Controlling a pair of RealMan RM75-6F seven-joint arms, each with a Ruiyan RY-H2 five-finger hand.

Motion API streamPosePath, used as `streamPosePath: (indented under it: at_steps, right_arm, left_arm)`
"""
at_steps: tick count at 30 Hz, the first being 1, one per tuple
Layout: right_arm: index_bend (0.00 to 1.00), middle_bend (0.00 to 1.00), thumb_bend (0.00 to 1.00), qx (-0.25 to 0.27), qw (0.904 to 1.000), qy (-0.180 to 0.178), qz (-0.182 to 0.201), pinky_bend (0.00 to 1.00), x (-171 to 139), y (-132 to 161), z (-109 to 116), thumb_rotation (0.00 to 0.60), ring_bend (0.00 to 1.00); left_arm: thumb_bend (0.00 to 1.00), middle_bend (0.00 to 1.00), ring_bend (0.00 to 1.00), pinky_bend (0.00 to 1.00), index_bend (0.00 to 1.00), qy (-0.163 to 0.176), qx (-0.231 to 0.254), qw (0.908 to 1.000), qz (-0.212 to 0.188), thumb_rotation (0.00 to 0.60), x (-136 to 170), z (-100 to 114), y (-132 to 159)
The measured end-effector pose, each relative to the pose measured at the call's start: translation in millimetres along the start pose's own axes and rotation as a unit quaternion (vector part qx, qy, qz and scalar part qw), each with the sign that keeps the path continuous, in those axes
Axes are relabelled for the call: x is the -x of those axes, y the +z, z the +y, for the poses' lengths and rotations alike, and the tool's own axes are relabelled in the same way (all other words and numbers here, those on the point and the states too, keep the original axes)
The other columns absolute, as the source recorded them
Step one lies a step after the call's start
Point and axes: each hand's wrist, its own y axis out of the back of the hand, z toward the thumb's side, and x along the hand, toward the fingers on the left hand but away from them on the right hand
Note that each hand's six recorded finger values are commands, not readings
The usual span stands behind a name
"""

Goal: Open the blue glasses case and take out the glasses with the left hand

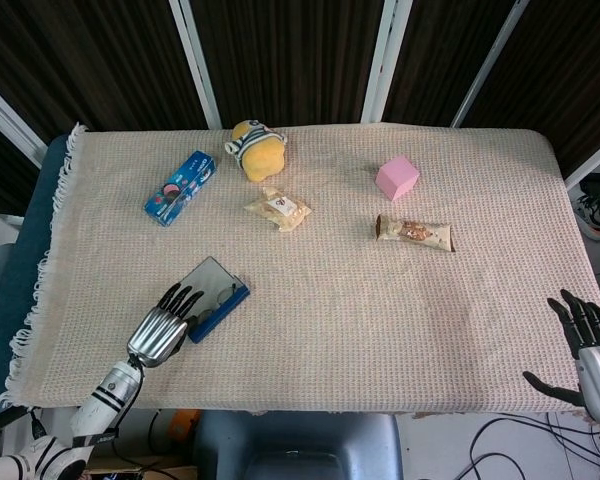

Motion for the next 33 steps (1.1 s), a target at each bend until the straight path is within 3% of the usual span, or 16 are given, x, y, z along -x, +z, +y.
streamPosePath:
  at_steps: [18, 33]
  right_arm:
    - [0.0, 0.0, 0.13, 0.013, 0.9998, -0.01, 0.011, 0.0, -7.4, -1.1, 8.0, 0.6, 0.0]
    - [0.0, 0.0, 0.13, 0.023, 0.9994, -0.02, 0.017, 0.0, -12.4, -3.2, 14.5, 0.6, 0.0]
  left_arm:
    - [0.76, 0.05, 0.0, 0.0, 0.47, -0.012, -0.01, 0.9987, -0.049, 0.6, 12.4, -3.6, 50.0]
    - [0.76, 0.05, 0.0, 0.0, 0.44, -0.004, 0.026, 0.9961, -0.084, 0.6, -14.7, 2.5, 94.3]
